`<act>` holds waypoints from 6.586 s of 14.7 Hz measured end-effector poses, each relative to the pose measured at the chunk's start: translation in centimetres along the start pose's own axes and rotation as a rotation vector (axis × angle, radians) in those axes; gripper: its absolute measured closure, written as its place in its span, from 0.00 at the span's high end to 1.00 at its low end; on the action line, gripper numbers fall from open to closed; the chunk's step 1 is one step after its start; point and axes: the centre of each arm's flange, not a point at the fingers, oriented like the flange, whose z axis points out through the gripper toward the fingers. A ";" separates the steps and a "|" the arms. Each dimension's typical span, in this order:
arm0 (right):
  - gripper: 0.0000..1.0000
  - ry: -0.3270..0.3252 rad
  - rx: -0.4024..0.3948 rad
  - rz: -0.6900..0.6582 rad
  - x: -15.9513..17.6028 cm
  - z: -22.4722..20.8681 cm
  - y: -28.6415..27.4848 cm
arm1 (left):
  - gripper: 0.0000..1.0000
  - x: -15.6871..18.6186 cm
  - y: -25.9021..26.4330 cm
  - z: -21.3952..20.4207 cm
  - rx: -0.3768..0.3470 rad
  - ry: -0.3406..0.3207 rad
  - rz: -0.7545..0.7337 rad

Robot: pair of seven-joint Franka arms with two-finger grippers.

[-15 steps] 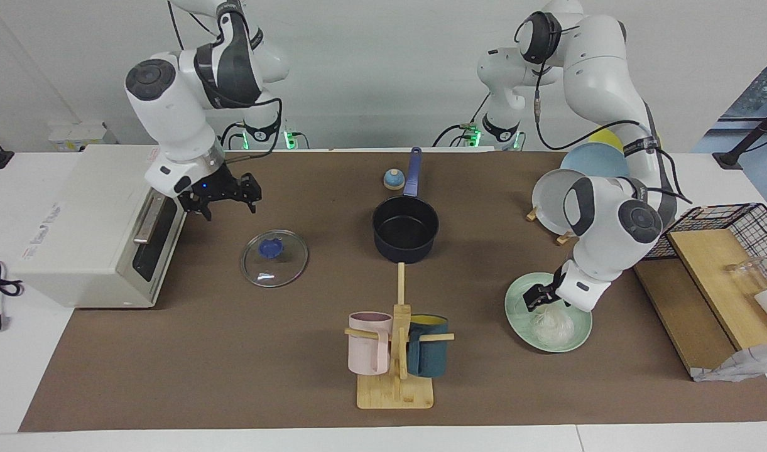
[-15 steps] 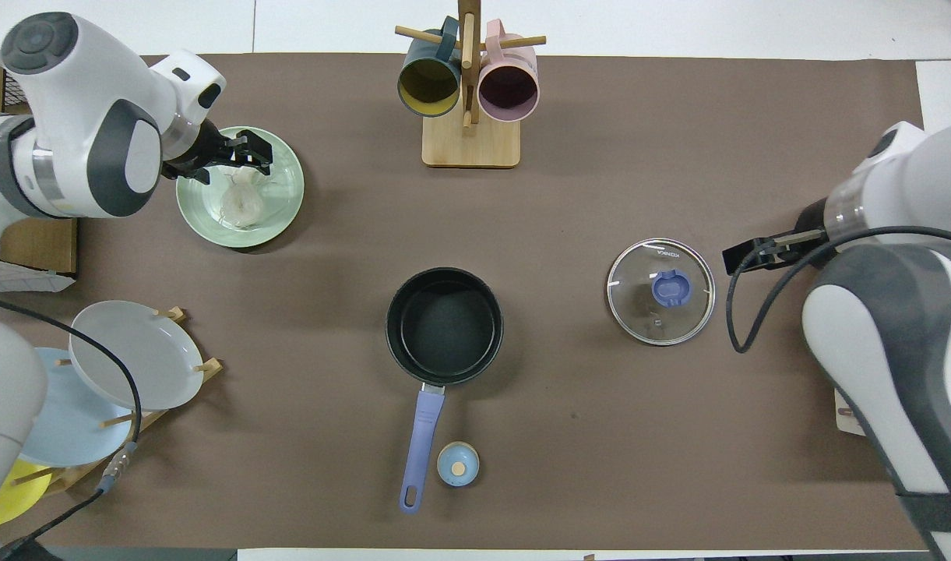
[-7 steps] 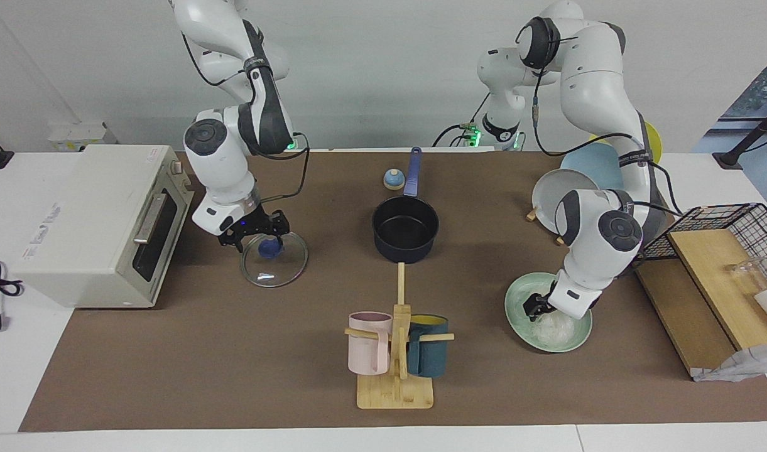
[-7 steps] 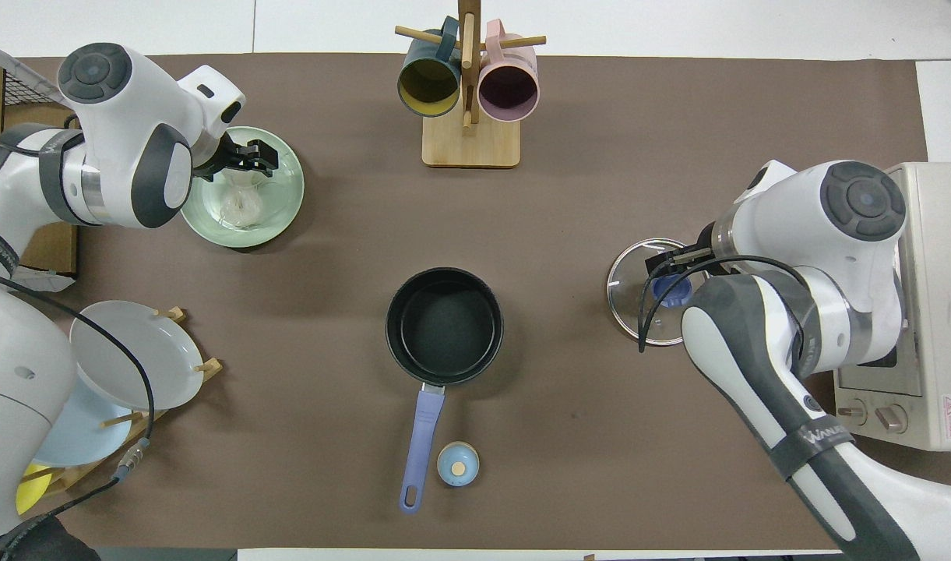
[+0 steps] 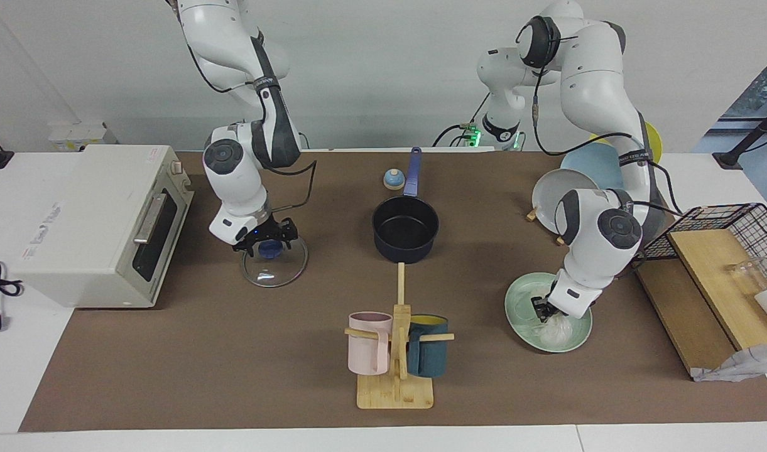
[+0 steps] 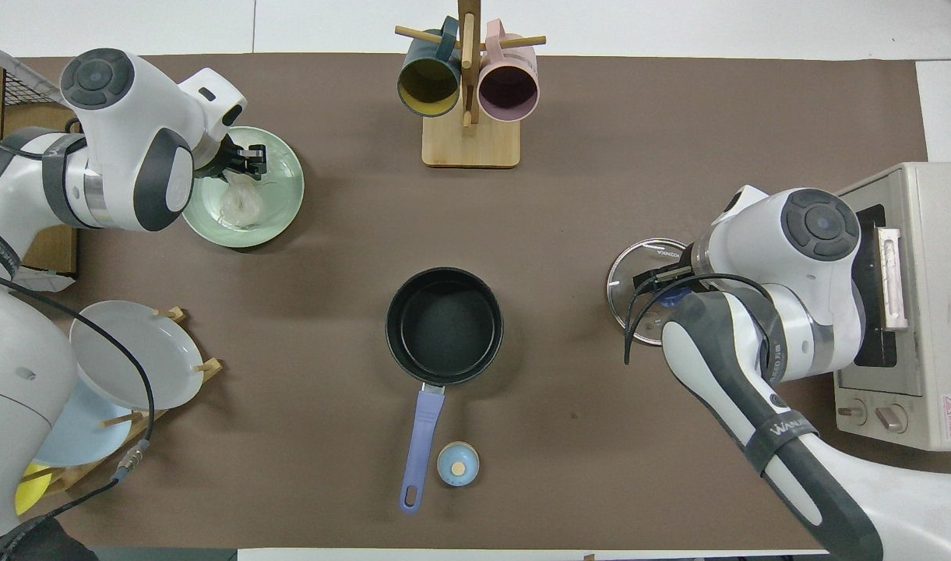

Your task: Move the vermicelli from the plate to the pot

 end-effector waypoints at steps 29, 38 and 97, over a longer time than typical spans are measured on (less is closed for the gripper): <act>0.67 -0.079 0.007 -0.038 2.8 -9.6 -1.0 | 0.24 -24.4 28.2 -4.1 -0.159 -0.145 -0.179; 0.67 -0.051 0.000 0.013 3.2 -13.6 -9.6 | 0.83 -18.3 23.3 -12.0 -0.133 -0.169 -0.129; 1.00 -0.053 -0.028 0.231 -0.8 -27.3 -6.7 | 1.00 -16.3 -3.8 -29.8 -0.032 -0.113 0.036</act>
